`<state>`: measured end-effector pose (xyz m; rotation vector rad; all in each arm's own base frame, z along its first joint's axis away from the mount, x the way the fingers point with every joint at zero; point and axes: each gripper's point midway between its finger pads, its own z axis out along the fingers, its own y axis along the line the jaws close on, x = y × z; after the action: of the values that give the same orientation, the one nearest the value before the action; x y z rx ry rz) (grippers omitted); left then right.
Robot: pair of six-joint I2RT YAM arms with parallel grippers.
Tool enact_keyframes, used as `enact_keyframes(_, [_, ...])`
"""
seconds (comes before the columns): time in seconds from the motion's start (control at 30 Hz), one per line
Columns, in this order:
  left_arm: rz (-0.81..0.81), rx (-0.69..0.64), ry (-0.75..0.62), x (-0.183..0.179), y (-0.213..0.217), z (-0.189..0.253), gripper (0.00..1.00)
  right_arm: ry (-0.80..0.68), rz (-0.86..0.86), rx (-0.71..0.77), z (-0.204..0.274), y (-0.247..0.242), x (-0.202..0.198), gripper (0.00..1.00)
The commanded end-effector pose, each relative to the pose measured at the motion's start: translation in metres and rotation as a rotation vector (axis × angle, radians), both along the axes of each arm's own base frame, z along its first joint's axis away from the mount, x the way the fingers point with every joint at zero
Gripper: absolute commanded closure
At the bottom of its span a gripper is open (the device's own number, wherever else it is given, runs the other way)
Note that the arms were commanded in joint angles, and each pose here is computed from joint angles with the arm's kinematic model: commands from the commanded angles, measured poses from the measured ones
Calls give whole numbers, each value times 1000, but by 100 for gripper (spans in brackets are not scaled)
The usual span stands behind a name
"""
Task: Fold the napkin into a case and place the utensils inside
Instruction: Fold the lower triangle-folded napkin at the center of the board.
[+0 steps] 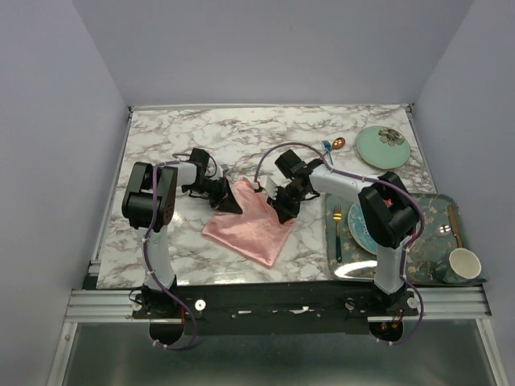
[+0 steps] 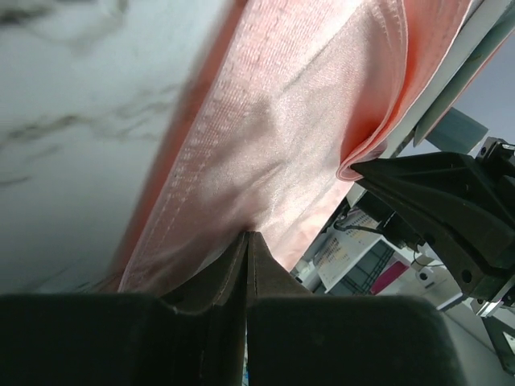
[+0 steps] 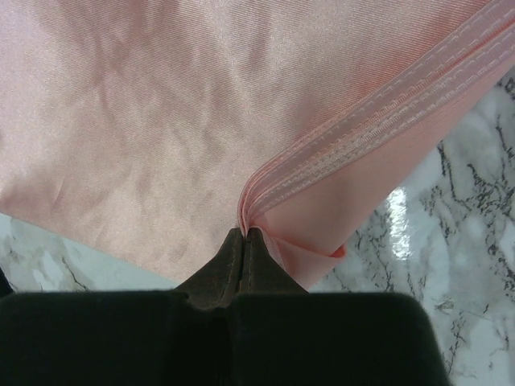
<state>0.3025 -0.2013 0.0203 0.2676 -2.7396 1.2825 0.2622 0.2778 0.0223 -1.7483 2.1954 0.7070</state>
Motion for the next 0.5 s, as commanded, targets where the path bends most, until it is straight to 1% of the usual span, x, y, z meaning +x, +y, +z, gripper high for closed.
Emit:
enact_keyframes(0.0, [17, 145, -61, 21, 30, -30, 88, 24, -60, -94, -17, -1, 12, 99])
enact_keyframes(0.13, [-34, 118, -181, 37, 28, 0, 83, 52, -107, -89, -11, 9, 21, 99])
enact_keyframes(0.2, [-42, 101, -208, 36, 27, 18, 79, 81, -126, -99, -11, 10, 18, 99])
enact_keyframes(0.3, [-37, 91, -214, 26, 26, 32, 78, 105, -143, -92, -7, 12, 15, 99])
enact_keyframes(0.4, [-39, 104, -171, 7, 28, 24, 78, 112, -156, -82, -3, 13, 15, 99])
enact_keyframes(0.47, [-39, 123, -120, -8, 30, 11, 78, 107, -157, -64, 3, 14, 15, 99])
